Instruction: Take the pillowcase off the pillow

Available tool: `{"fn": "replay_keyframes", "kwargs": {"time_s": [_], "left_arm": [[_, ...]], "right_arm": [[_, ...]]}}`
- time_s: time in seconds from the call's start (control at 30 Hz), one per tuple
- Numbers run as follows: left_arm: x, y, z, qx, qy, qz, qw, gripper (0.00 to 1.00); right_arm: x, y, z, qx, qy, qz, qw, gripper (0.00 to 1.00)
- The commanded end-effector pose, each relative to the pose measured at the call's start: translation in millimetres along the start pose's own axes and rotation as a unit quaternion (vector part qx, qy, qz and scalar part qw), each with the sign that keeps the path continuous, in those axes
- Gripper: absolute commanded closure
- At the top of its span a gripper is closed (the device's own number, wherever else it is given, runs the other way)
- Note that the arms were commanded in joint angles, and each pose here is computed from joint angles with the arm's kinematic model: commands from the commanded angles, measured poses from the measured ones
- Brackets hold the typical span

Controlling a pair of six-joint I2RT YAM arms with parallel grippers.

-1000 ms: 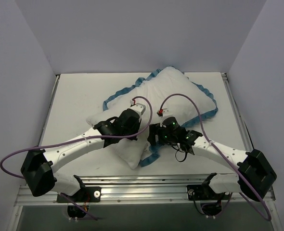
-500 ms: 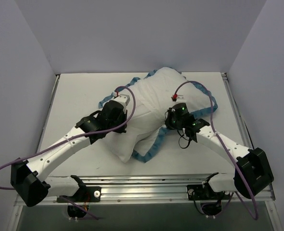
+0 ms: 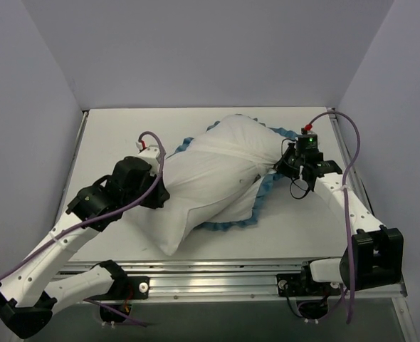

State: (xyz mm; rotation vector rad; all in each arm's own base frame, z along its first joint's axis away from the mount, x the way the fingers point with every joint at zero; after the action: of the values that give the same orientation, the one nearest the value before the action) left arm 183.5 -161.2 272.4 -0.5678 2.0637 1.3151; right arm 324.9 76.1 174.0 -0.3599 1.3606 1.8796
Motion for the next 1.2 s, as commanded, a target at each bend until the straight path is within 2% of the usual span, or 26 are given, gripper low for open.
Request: {"fn": "replay_keyframes", "kwargs": {"time_s": [0.0, 0.07, 0.1, 0.13, 0.2, 0.23, 0.27, 0.3, 0.33, 0.4, 0.5, 0.53, 0.7, 0.73, 0.8, 0.93, 1.03, 1.1, 1.13, 1.17], "left_arm": [[25.6, 31.3, 32.0, -0.058, 0.019, 0.032, 0.998, 0.98], [29.4, 31.3, 15.8, -0.001, 0.04, 0.041, 0.998, 0.98], [32.2, 29.1, 8.7, 0.023, 0.044, 0.051, 0.998, 0.93], [34.0, 24.7, -0.8, 0.055, 0.05, 0.059, 0.995, 0.6], [36.5, 23.9, -15.0, 0.101, 0.054, 0.079, 0.99, 0.26], [30.5, 22.5, -19.8, 0.108, 0.056, 0.076, 0.99, 0.07], [26.1, 23.3, -23.1, 0.115, 0.055, 0.073, 0.989, 0.01], [20.4, 23.0, -25.8, 0.117, 0.054, 0.068, 0.989, 0.05], [7.3, 22.8, -32.0, 0.121, 0.05, 0.058, 0.99, 0.06], [-8.3, 19.2, -37.6, 0.122, 0.048, 0.047, 0.99, 0.06], [-39.9, -0.6, -45.4, 0.111, 0.036, 0.027, 0.993, 0.06], [-49.1, -22.6, -40.2, 0.087, 0.038, 0.032, 0.995, 0.06], [-98.3, -76.8, -27.7, 0.053, 0.053, 0.017, 0.997, 0.06], [-97.6, -100.5, -19.5, 0.033, 0.047, 0.035, 0.998, 0.06], [-109.6, -114.6, -6.6, 0.0, 0.048, 0.033, 0.998, 0.06], [-98.1, -149.4, 14.5, -0.032, 0.052, 0.07, 0.996, 0.06], [-79.4, -167.5, 14.3, -0.012, 0.058, 0.097, 0.993, 0.06], [-67.7, -171.8, 6.7, 0.025, 0.066, 0.119, 0.99, 0.0], [-59.7, -174.4, 5.8, 0.035, 0.068, 0.122, 0.99, 0.07], [-56.2, -174.5, 4.6, 0.042, 0.069, 0.122, 0.989, 0.22]], "right_arm": [[-30.8, 0.9, -40.5, 0.089, -0.037, -0.061, 0.993, 1.0], [-23.1, 1.1, -25.9, 0.03, -0.024, -0.045, 0.998, 1.0], [-20.4, 3.3, -18.0, 0.005, -0.016, -0.042, 0.999, 0.95], [-23.4, 11.4, -8.7, -0.023, -0.008, -0.055, 0.998, 0.83], [-17.2, 21.4, 3.1, -0.055, 0.017, -0.05, 0.997, 0.71], [-15.8, 32.7, 6.4, -0.062, 0.026, -0.053, 0.996, 0.56], [-15.1, 39.5, 9.1, -0.068, 0.036, -0.055, 0.996, 0.5], [-12.2, 46.7, 11.0, -0.068, 0.056, -0.051, 0.995, 0.44], [-13.8, 57.9, 14.1, -0.076, 0.066, -0.06, 0.993, 0.34], [-13.7, 72.1, 17.6, -0.083, 0.096, -0.064, 0.99, 0.25], [-14.5, 91.6, 27.6, -0.103, 0.127, -0.076, 0.984, 0.18], [-14.7, 98.7, 33.4, -0.114, 0.144, -0.079, 0.98, 0.16], [-14.4, 103.8, 42.1, -0.129, 0.178, -0.082, 0.972, 0.13], [-14.3, 103.7, 44.2, -0.134, 0.181, -0.082, 0.971, 0.12], [-11.8, 104.8, 50.1, -0.152, 0.186, -0.078, 0.968, 0.12], [-14.2, 108.1, 63.6, -0.181, 0.195, -0.087, 0.96, 0.12], [-15.2, 100.1, 72.3, -0.188, 0.206, -0.082, 0.957, 0.11], [-20.7, 96.1, 81.0, -0.195, 0.213, -0.086, 0.954, 0.11], [-18.5, 87.5, 86.3, -0.196, 0.217, -0.074, 0.953, 0.11], [-19.8, 84.2, 91.0, -0.199, 0.221, -0.072, 0.952, 0.11]]}}
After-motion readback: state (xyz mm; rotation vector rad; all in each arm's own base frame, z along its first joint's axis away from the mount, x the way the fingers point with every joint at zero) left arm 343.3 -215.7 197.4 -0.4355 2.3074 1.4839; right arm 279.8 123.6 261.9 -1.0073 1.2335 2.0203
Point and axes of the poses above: each gripper's point midway between its finger pads, its own y axis back along the fingers, its own z axis along the line the jaws close on, x = y × z, the point moved 4 cm from there along y, back along the fingers, and after that the axes turned 5 degrees about y, right-handed, at the moved point
